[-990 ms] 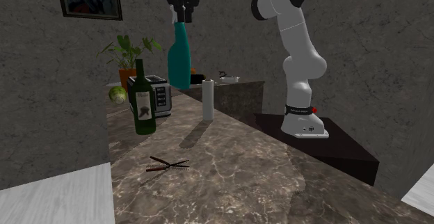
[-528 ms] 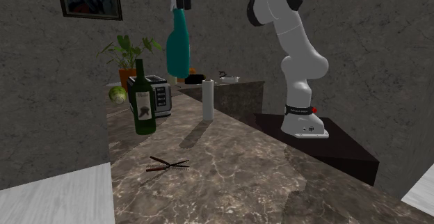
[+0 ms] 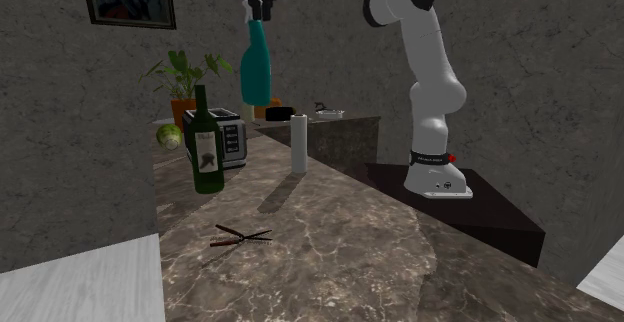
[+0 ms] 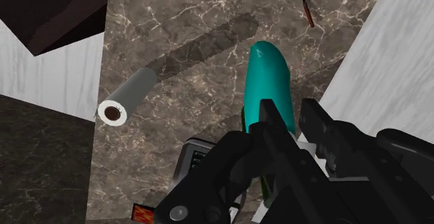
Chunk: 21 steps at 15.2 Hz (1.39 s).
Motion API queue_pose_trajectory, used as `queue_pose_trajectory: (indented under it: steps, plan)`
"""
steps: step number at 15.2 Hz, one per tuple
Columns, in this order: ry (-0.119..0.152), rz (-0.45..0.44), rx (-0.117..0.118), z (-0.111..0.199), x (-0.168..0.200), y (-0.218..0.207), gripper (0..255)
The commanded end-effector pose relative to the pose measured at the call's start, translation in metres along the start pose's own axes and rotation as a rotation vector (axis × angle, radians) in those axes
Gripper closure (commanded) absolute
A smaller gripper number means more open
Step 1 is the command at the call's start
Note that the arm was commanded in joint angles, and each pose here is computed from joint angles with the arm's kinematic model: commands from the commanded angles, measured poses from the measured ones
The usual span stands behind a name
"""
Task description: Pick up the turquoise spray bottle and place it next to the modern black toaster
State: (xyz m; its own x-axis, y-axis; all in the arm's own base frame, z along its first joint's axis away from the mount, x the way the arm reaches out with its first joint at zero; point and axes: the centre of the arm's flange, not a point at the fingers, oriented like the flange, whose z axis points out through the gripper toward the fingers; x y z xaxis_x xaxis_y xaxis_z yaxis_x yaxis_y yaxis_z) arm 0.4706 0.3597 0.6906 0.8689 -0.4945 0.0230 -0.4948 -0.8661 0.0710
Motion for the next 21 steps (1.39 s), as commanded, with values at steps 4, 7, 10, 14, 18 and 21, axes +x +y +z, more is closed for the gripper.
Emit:
queue_pose_trajectory:
  steps: [4, 7, 10, 14, 18, 21]
  plan:
    - [0.000, -0.001, 0.001, 0.005, 0.053, 0.038, 255]
    - [0.000, -0.001, 0.001, 0.007, 0.086, 0.060, 255]
    - [0.000, -0.001, 0.001, 0.010, 0.118, 0.083, 255]
    - [0.000, -0.001, 0.001, 0.013, 0.161, 0.114, 255]
    - [0.000, -0.001, 0.001, 0.016, 0.204, 0.144, 255]
    - [0.000, -0.001, 0.001, 0.018, 0.236, 0.167, 255]
